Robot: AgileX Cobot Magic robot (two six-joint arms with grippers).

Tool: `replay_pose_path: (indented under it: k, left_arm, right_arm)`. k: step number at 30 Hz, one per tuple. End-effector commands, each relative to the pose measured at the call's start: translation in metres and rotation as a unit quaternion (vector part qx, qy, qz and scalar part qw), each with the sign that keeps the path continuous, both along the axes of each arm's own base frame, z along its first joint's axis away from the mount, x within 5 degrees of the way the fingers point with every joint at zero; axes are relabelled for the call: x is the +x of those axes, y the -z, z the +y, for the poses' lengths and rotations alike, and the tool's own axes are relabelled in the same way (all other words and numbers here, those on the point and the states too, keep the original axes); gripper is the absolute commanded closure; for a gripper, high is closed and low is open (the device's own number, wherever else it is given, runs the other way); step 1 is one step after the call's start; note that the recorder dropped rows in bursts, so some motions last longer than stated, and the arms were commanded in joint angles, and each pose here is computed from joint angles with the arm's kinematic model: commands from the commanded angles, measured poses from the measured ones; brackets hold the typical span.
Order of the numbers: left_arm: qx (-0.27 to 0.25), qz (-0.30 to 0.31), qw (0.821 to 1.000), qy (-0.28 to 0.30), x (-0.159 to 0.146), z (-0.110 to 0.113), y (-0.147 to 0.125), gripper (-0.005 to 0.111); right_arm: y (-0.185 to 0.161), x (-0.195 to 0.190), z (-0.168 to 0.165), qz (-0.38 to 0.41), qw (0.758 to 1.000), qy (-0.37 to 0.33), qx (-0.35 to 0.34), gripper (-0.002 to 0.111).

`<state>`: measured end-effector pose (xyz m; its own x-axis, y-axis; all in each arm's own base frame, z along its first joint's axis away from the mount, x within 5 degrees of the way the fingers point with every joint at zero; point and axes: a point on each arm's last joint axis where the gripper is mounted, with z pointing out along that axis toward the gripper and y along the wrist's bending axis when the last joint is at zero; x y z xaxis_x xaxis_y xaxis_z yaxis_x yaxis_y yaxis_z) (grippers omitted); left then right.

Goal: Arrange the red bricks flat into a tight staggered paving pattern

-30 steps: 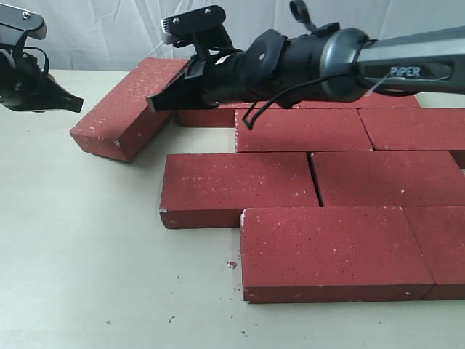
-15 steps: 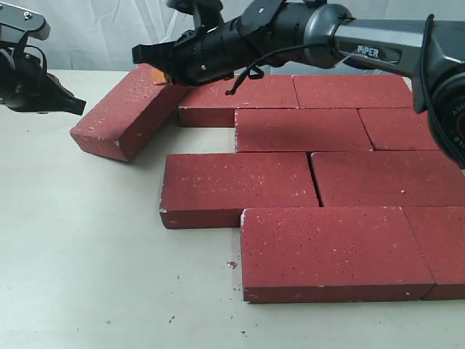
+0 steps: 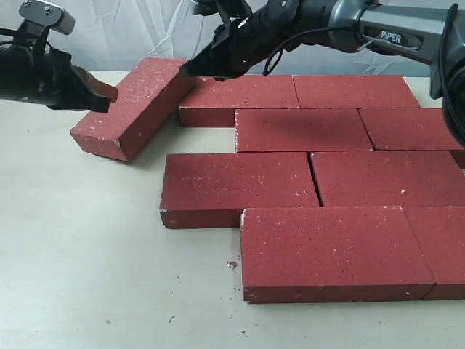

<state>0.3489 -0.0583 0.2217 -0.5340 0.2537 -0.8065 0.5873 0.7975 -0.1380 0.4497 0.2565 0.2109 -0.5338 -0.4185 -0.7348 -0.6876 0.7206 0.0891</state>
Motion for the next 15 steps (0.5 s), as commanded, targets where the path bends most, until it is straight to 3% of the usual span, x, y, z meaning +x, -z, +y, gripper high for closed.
replay_pose_path:
  k: [1, 4, 7, 12, 15]
  left_arm:
    - [-0.011, -0.019, 0.997, -0.076, 0.023, -0.001, 0.014, 0.107]
    - [0.046, -0.061, 0.987, -0.141, 0.054, 0.001, 0.011, 0.107]
    - [0.055, -0.102, 0.981, -0.157, 0.087, -0.008, -0.004, 0.107]
    - [0.073, -0.138, 0.971, -0.182, 0.134, -0.028, -0.005, 0.107]
    - [0.058, -0.155, 0.972, -0.169, 0.158, -0.036, 0.002, 0.107]
  right_arm:
    - [-0.010, 0.000, -0.041, 0.069, 0.994, -0.067, -0.058, 0.109]
    - [-0.015, 0.004, -0.071, 0.107, 0.991, -0.056, -0.050, 0.109]
    - [-0.013, 0.000, -0.087, 0.162, 0.983, -0.076, -0.029, 0.109]
    - [-0.003, -0.024, -0.079, 0.195, 0.963, -0.182, 0.046, 0.109]
    - [-0.003, -0.037, -0.073, 0.184, 0.955, -0.222, 0.072, 0.109]
